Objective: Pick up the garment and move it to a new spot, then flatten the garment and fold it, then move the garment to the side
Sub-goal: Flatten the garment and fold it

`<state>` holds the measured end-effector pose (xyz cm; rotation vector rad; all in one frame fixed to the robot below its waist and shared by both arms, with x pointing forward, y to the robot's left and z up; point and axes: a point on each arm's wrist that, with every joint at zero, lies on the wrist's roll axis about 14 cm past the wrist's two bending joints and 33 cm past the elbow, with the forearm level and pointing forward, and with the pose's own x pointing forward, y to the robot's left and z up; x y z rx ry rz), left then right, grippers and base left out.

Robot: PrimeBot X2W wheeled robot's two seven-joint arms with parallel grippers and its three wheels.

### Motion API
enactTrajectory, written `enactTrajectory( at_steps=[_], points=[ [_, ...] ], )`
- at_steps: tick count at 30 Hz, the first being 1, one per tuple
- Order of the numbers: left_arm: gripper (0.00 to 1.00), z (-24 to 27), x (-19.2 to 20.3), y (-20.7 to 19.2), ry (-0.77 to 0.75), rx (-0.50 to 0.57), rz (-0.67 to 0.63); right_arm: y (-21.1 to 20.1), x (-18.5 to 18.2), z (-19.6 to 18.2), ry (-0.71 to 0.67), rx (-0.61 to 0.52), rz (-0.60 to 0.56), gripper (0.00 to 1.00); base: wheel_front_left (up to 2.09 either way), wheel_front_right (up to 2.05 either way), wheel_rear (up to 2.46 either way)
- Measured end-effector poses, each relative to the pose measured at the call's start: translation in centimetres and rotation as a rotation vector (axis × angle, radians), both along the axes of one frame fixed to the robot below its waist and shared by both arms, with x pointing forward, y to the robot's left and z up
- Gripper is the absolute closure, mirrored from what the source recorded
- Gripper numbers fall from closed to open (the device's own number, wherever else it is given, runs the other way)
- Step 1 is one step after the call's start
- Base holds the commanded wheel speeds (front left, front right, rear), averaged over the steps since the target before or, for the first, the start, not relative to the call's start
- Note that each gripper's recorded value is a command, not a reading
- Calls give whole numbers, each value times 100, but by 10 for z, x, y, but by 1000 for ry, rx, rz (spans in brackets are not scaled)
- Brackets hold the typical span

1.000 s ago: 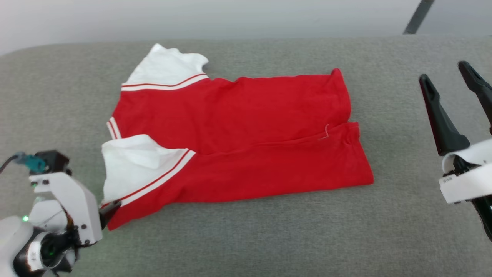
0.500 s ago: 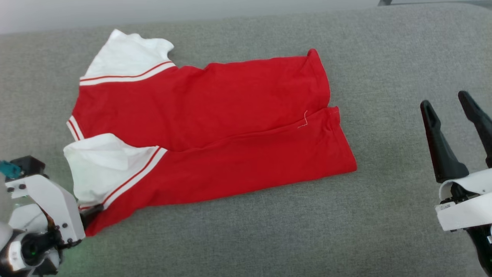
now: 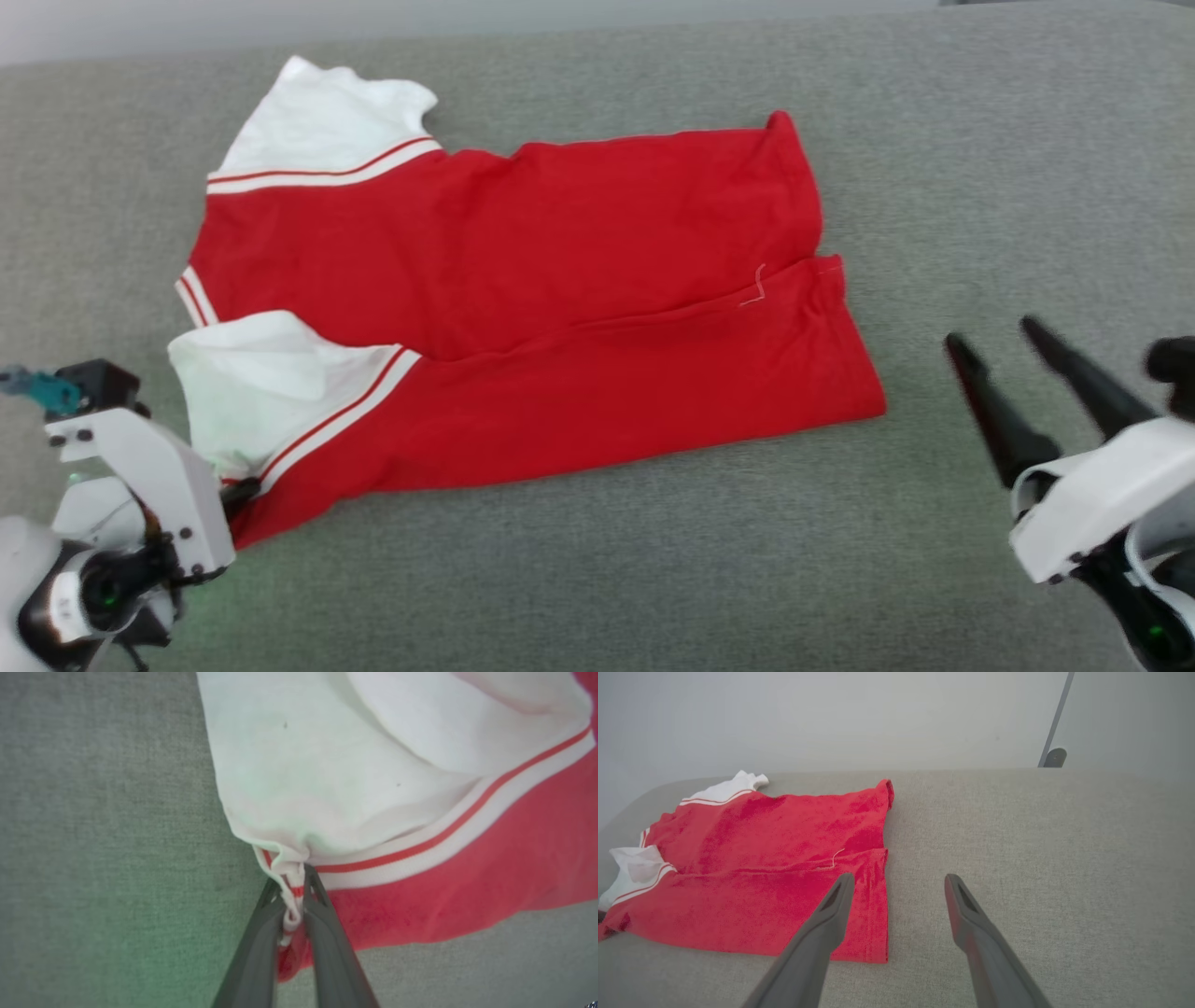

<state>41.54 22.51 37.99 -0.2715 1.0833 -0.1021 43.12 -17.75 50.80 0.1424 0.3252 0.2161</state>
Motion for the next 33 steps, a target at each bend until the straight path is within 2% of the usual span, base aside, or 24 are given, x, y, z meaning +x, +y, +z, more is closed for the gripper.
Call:
enactTrajectory(
  at_steps=[9, 18, 19, 20, 33],
  points=[
    [100, 2, 1, -3, -16, 4, -9, 28, 4, -67, 263, -25, 102, 0, 0, 0, 0],
    [100, -3, 3, -4, -26, -8, -7, 44, 8, -116, 433, -41, 155, 0, 0, 0, 0],
    [100, -3, 3, -4, -25, -9, -5, 45, 8, -118, 445, -38, 158, 91, 0, 0, 0],
    [100, -4, 3, -3, -26, -10, -3, 47, 9, -118, 446, -33, 164, 100, 0, 0, 0],
    [100, 4, 3, 0, -46, -17, 0, 42, 6, -107, 449, -34, 180, 100, 0, 0, 0]
  ],
)
